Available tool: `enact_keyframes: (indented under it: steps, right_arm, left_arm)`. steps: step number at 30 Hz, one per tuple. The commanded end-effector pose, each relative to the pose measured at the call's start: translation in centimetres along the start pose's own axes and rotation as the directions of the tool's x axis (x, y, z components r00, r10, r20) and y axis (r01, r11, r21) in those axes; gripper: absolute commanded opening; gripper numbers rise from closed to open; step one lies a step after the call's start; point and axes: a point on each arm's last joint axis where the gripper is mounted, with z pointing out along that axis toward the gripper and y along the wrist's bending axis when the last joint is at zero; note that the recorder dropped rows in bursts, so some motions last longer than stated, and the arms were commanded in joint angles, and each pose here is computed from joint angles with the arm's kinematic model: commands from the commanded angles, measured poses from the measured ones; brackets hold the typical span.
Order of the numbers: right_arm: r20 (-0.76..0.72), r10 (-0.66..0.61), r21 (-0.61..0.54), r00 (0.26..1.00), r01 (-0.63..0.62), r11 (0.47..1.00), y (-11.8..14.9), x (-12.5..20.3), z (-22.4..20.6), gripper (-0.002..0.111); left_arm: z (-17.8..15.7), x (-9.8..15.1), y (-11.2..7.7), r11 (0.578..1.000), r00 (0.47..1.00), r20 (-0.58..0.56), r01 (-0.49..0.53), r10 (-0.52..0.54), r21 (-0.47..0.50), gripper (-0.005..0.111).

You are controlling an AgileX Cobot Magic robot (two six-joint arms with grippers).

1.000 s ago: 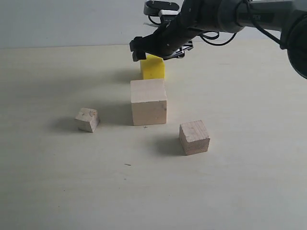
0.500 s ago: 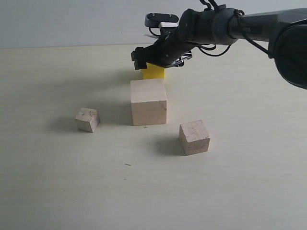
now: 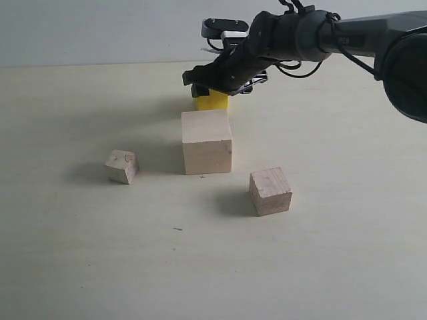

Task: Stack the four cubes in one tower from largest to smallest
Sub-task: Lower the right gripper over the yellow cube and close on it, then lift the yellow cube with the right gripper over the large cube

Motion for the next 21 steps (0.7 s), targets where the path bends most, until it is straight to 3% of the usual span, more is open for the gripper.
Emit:
enact_keyframes:
  steps: [1, 9, 12, 16, 21]
  right_arm:
    - [-0.006, -0.003, -0.013, 1.000, 0.003, 1.000, 0.5, -0.7, -1.3, 0.000]
    - [-0.056, -0.110, 0.062, 0.992, 0.113, 0.992, 1.2, -2.8, -7.0, 0.000]
    - [-0.069, -0.051, 0.137, 0.996, 0.060, 0.989, 1.2, -3.4, -10.1, 0.000]
    - [-0.003, 0.068, 0.068, 0.998, -0.068, 0.995, 2.1, -1.9, -13.5, 0.000]
    - [0.202, 0.190, -0.035, 0.961, -0.186, 0.982, 3.1, 1.8, -20.2, 0.000]
  left_arm:
    - [-0.1, 0.0, 0.0, 1.000, 1.000, 0.006, 0.014, -0.014, 0.007, 0.003]
    - [-0.1, 0.0, 0.0, 1.000, 1.000, 0.009, 0.014, -0.014, 0.008, 0.003]
    - [-0.1, 0.0, 0.0, 1.000, 1.000, 0.009, 0.014, -0.014, 0.008, 0.003]
    - [-0.1, 0.0, 0.0, 1.000, 1.000, 0.009, 0.014, -0.014, 0.008, 0.003]
    - [-0.1, -0.2, -0.1, 1.000, 0.999, 0.033, 0.015, -0.016, 0.013, 0.003]
